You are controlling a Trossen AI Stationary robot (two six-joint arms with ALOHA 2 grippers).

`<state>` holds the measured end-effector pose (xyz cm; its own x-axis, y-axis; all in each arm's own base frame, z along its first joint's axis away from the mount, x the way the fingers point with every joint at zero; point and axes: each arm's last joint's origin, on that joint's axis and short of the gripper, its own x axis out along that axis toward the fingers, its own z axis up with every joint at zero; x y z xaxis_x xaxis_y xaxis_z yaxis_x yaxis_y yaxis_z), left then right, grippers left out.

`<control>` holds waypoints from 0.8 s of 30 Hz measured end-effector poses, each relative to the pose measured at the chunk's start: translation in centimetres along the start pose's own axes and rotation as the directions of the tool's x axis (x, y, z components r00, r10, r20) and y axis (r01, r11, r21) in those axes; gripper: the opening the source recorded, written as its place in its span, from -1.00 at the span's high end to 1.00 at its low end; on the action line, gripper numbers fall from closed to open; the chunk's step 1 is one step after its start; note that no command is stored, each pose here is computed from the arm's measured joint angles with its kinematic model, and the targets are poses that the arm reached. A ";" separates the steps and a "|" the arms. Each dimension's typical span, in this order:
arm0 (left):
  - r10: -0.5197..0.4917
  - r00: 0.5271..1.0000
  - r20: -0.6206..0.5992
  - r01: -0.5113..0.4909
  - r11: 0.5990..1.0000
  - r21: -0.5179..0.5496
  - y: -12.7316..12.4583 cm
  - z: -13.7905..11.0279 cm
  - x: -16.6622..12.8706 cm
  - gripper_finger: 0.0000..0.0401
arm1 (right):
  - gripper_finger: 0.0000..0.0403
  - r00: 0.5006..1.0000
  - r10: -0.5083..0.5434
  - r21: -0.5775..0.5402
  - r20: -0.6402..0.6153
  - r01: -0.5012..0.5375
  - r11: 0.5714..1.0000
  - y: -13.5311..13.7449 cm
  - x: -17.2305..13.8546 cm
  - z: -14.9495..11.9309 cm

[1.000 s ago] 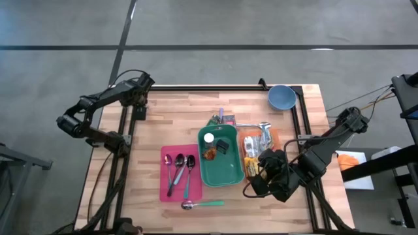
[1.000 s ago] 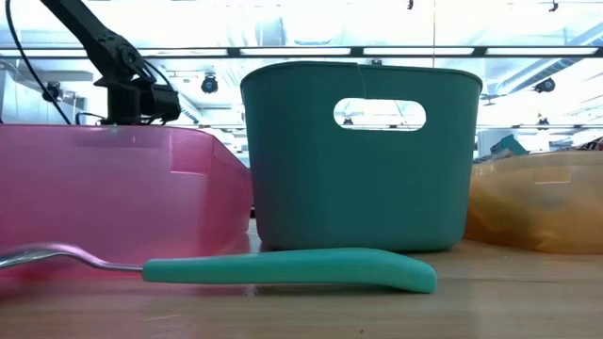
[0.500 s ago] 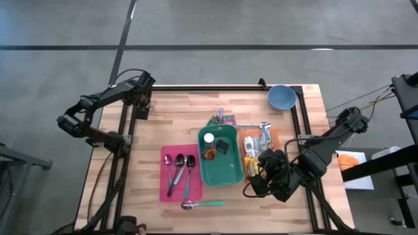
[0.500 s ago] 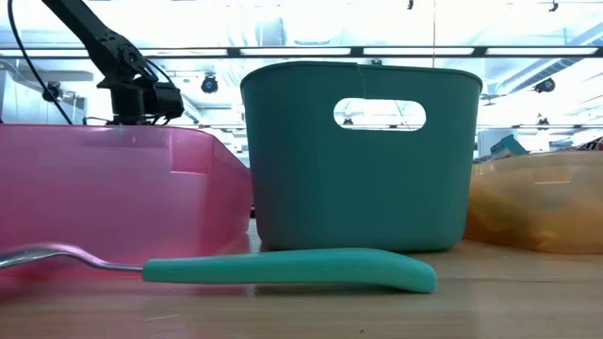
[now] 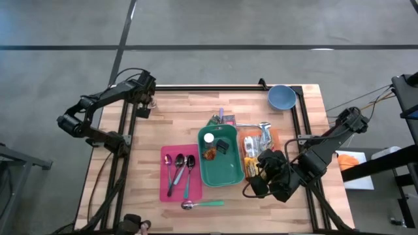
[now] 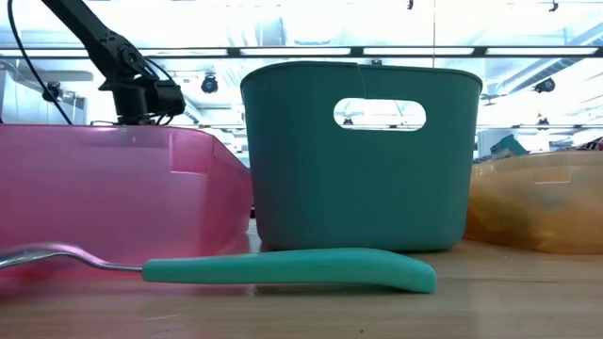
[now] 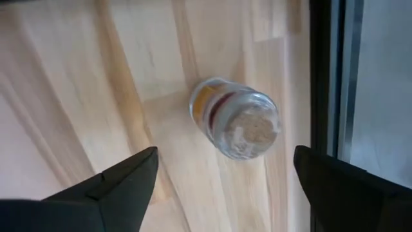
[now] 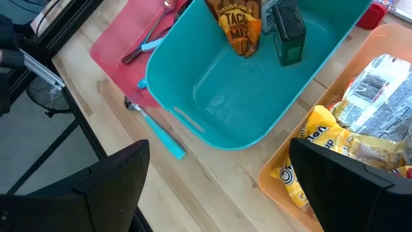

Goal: Pick & Place Food Item
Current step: Put the brown seasoning bottle into the green bin

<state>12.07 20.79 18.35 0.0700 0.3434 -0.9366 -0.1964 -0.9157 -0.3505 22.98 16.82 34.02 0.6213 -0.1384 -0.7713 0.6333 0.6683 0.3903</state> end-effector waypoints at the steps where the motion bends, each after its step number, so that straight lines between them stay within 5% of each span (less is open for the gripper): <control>1: -0.002 1.000 -0.005 0.002 1.000 0.000 0.0 0.0 0.0 -0.84 | -0.83 1.000 0.001 0.000 0.000 -0.001 1.000 0.0 0.0 0.0; 24: 0.041 0.999 -0.016 -0.042 0.998 -0.044 -0.7 0.7 2.0 -0.85 | -0.83 0.997 0.073 0.051 0.012 -0.073 0.996 0.8 0.0 0.1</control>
<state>11.70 22.23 16.68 0.0779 0.3021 -0.9501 -0.1556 -0.9376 -0.3109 23.52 17.24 34.41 0.6710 -0.0982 -0.7349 0.6088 0.6387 0.4705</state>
